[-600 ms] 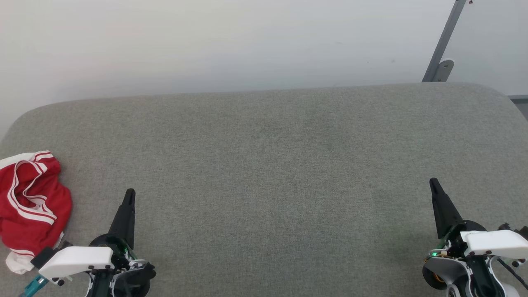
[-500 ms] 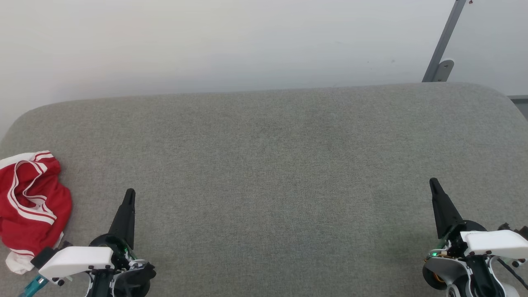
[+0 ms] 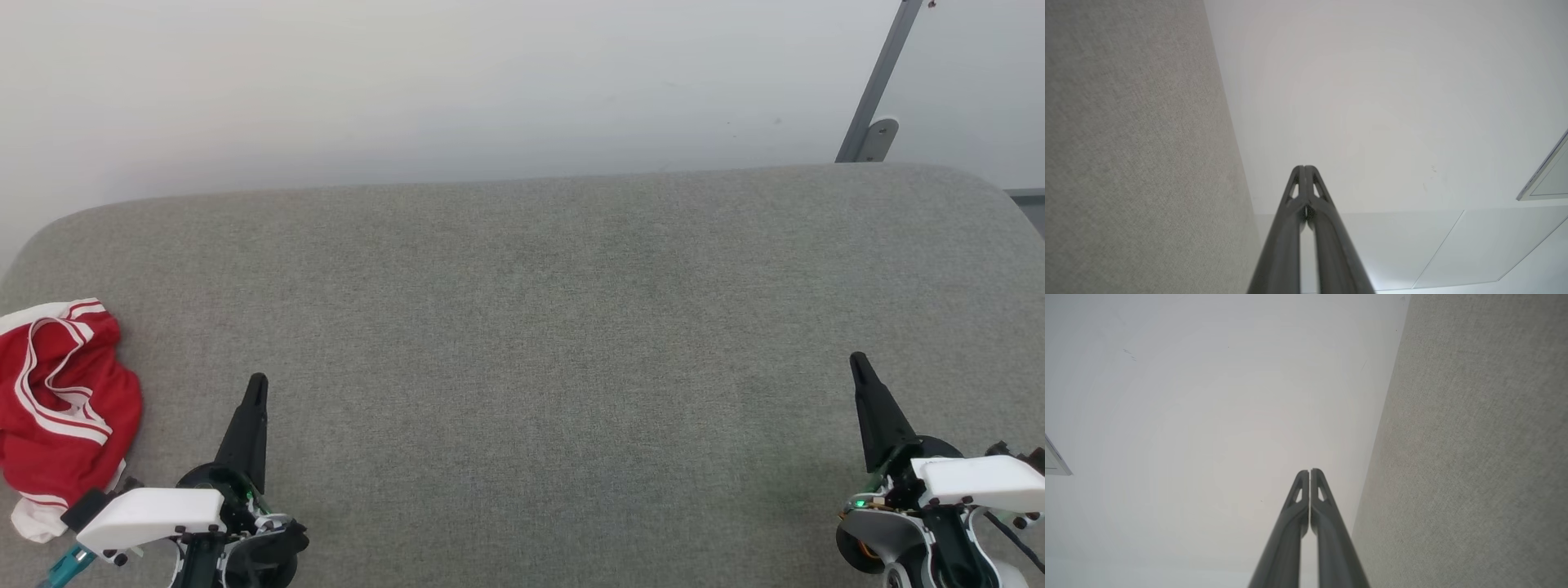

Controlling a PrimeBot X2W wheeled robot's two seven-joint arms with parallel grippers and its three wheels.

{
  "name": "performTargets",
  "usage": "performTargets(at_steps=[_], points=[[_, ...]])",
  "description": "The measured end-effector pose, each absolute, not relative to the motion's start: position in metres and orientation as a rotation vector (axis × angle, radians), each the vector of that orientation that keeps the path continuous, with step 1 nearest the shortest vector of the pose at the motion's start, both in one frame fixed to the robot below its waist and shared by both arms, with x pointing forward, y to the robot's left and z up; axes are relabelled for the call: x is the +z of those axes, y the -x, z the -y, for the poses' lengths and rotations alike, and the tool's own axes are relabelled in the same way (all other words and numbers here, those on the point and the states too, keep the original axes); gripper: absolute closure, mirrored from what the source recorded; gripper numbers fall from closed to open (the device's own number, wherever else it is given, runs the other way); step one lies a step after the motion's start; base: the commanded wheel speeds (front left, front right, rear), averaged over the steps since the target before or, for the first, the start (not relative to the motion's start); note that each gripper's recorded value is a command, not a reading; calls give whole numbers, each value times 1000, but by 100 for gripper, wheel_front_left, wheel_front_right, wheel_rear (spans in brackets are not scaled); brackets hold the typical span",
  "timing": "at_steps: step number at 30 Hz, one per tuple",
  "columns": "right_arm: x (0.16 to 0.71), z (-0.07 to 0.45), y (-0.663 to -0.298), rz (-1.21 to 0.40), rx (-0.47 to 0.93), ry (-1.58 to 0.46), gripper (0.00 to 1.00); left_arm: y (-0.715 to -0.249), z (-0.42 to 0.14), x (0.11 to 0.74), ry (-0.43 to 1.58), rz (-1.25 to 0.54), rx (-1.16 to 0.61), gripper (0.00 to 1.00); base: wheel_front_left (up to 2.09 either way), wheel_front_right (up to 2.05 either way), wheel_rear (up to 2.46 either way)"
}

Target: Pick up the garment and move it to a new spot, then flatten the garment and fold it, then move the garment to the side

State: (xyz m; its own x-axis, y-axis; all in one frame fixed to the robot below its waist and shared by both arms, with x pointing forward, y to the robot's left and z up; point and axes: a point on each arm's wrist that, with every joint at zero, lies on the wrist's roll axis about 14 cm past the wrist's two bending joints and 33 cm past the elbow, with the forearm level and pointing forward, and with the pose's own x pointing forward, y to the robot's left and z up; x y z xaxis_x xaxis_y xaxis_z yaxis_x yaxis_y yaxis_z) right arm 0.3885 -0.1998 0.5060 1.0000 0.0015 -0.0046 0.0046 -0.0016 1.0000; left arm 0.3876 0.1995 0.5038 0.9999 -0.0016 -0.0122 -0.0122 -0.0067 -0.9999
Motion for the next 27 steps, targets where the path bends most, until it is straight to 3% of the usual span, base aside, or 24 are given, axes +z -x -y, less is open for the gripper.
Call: performTargets(at_steps=[24,25,27], points=[[506,200,-389,-5,-2,-1572,100,-388,-199,504,1578,-11,8,100,0,0,0],[505,200,-388,-6,-5,-1573,0,-387,-199,503,1578,-13,11,0,0,0,0],[496,199,-384,-28,-26,-1576,0,-383,-198,493,1584,-36,34,0,0,0,0]])
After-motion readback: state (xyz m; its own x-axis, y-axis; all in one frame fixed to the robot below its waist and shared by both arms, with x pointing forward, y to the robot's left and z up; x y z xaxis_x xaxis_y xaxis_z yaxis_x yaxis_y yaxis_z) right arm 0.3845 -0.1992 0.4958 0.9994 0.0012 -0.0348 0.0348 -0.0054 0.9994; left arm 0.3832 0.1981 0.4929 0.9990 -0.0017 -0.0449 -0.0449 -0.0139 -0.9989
